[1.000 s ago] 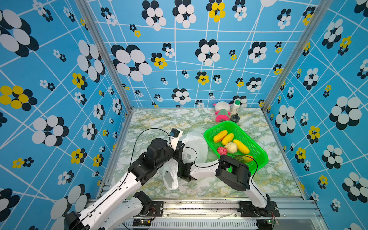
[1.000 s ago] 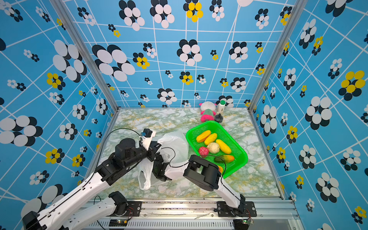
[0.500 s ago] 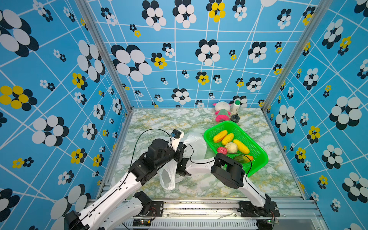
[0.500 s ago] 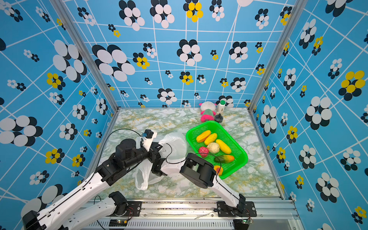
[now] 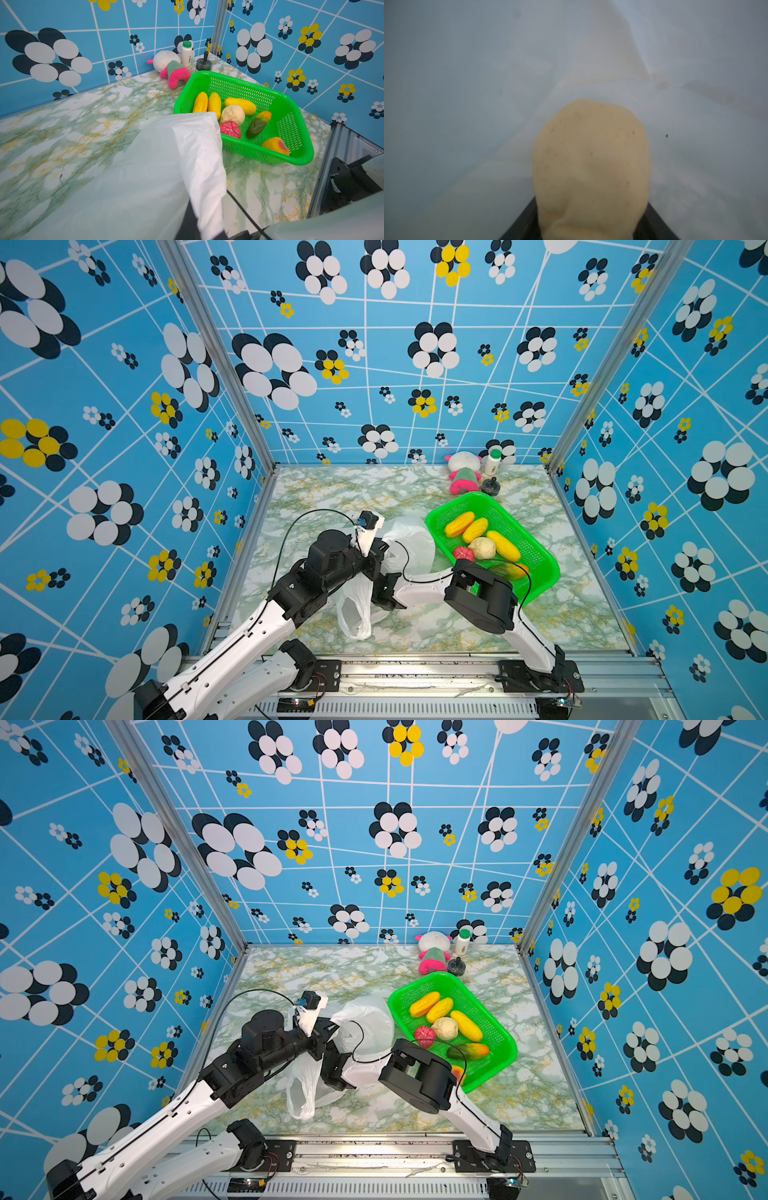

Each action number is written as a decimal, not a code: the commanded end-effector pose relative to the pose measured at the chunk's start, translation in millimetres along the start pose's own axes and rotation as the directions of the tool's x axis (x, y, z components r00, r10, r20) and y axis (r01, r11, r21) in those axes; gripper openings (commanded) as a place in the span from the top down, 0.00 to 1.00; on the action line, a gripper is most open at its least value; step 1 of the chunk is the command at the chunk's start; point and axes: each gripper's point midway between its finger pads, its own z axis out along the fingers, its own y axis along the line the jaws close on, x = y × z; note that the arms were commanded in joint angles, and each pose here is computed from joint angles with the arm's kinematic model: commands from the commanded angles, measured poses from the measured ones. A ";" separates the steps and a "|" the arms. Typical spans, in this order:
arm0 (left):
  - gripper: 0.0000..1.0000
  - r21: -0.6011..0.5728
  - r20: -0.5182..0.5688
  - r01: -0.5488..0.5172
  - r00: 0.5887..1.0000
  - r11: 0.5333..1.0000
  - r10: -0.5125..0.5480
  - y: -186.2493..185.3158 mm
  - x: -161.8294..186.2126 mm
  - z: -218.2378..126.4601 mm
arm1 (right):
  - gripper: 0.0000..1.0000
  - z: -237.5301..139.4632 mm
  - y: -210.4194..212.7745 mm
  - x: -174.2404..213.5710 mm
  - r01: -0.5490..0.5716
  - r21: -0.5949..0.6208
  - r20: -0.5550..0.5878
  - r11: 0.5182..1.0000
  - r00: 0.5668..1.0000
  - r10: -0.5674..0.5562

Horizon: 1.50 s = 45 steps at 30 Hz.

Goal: Untie the knot of the plastic bag and take out the fruit
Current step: 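Close the right gripper on the pale pear inside the bag, then lift the pale pear out of the bag over the green basket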

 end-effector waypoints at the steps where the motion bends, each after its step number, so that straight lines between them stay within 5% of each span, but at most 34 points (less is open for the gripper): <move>1: 1.00 -0.029 0.021 0.007 1.000 1.000 -0.007 3.8 2.0 -3.4 | 0.54 -31.0 3.9 -39.5 -0.035 -0.080 0.098 0.996 0.994 0.043; 12: 1.00 -0.148 0.052 0.015 0.999 0.989 -0.007 25.6 -0.3 -8.8 | 0.61 -109.7 3.9 -43.4 -0.044 -0.239 0.194 0.970 0.977 0.092; 19: 1.00 -0.375 0.077 0.044 0.997 0.926 -0.016 73.3 -11.1 -25.3 | 0.63 -172.3 12.9 -37.4 0.047 -0.330 0.265 0.943 0.963 0.045; 30: 1.00 -0.414 0.113 0.078 0.993 0.907 -0.034 89.0 -16.5 -31.0 | 0.64 -227.8 -17.0 -34.8 0.033 -0.341 0.318 0.939 0.945 0.082; 40: 1.00 -0.465 0.103 0.134 0.990 0.875 -0.097 109.1 -7.4 -38.3 | 0.64 -275.2 -109.2 -54.9 -0.024 -0.013 0.383 1.000 0.924 0.027; 45: 1.00 -0.440 0.106 0.142 0.989 0.887 -0.106 105.9 -6.2 -37.7 | 0.69 -291.8 -195.4 -45.6 -0.226 0.233 0.384 0.946 0.915 0.124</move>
